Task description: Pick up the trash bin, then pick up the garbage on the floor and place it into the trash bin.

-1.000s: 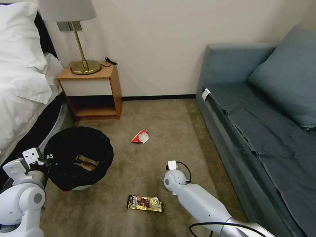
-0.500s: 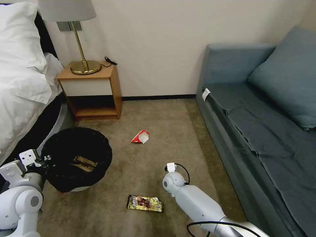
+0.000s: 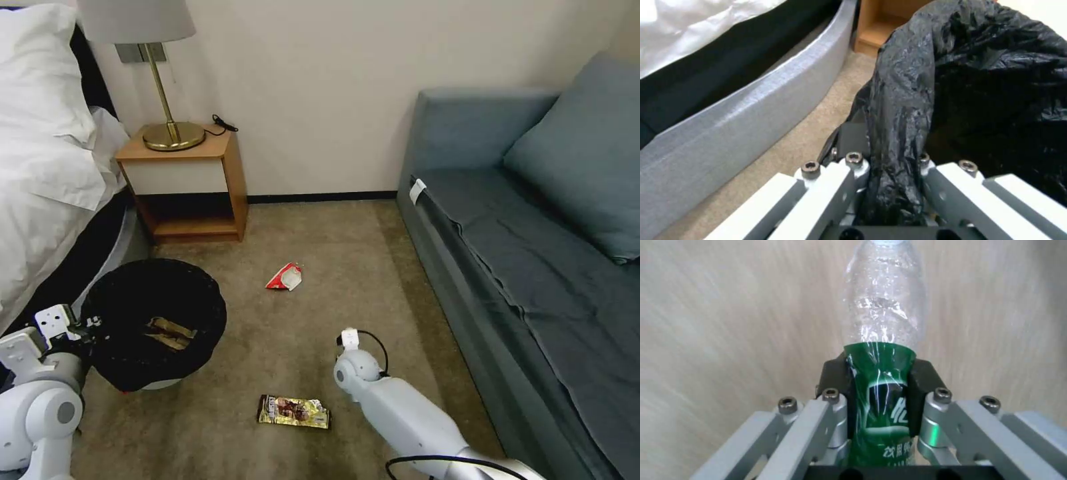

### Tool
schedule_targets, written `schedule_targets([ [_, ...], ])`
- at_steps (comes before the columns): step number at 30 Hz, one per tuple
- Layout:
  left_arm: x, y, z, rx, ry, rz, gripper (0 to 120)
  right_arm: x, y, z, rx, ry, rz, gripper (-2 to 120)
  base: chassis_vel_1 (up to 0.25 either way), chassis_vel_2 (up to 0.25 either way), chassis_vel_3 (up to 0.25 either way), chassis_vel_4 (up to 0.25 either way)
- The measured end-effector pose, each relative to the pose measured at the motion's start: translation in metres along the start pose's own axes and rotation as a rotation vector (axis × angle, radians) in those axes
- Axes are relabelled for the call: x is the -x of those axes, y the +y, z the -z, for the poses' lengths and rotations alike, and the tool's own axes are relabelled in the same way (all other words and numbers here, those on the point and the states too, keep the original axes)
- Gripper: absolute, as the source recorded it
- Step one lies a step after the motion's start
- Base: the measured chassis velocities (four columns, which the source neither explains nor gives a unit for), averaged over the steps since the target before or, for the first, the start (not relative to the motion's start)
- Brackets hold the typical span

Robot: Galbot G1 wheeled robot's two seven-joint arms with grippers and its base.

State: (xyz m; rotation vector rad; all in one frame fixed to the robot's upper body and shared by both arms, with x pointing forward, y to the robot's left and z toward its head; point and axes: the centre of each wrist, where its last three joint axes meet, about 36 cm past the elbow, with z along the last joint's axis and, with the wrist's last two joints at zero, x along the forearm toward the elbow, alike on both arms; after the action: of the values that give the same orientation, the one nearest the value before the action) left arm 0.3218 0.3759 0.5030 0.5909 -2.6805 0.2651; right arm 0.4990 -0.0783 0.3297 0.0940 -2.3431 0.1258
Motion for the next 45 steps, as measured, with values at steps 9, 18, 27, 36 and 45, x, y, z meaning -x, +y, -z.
schedule_targets([
  [9,0.003,-0.013,-0.006,-0.010,0.012,-0.027,4,-0.143,0.005,0.106,0.168,-0.382,0.385,19,0.000,0.000,0.000,0.000],
  [18,0.009,-0.020,-0.008,-0.020,0.015,-0.036,4,-0.203,0.079,0.094,0.182,-0.354,0.725,19,0.000,0.000,0.000,0.000],
  [27,0.009,-0.020,-0.008,-0.023,0.014,-0.036,4,-0.190,0.129,0.057,0.079,-0.274,0.732,19,0.000,0.000,0.000,0.000],
  [36,0.007,-0.024,-0.010,-0.027,0.017,-0.047,4,-0.177,0.166,0.046,0.001,-0.276,0.704,19,0.000,0.000,0.000,0.000],
  [45,0.002,-0.026,-0.011,-0.026,0.016,-0.049,4,-0.181,0.169,0.055,-0.011,-0.299,0.702,39,0.000,0.000,0.000,0.000],
])
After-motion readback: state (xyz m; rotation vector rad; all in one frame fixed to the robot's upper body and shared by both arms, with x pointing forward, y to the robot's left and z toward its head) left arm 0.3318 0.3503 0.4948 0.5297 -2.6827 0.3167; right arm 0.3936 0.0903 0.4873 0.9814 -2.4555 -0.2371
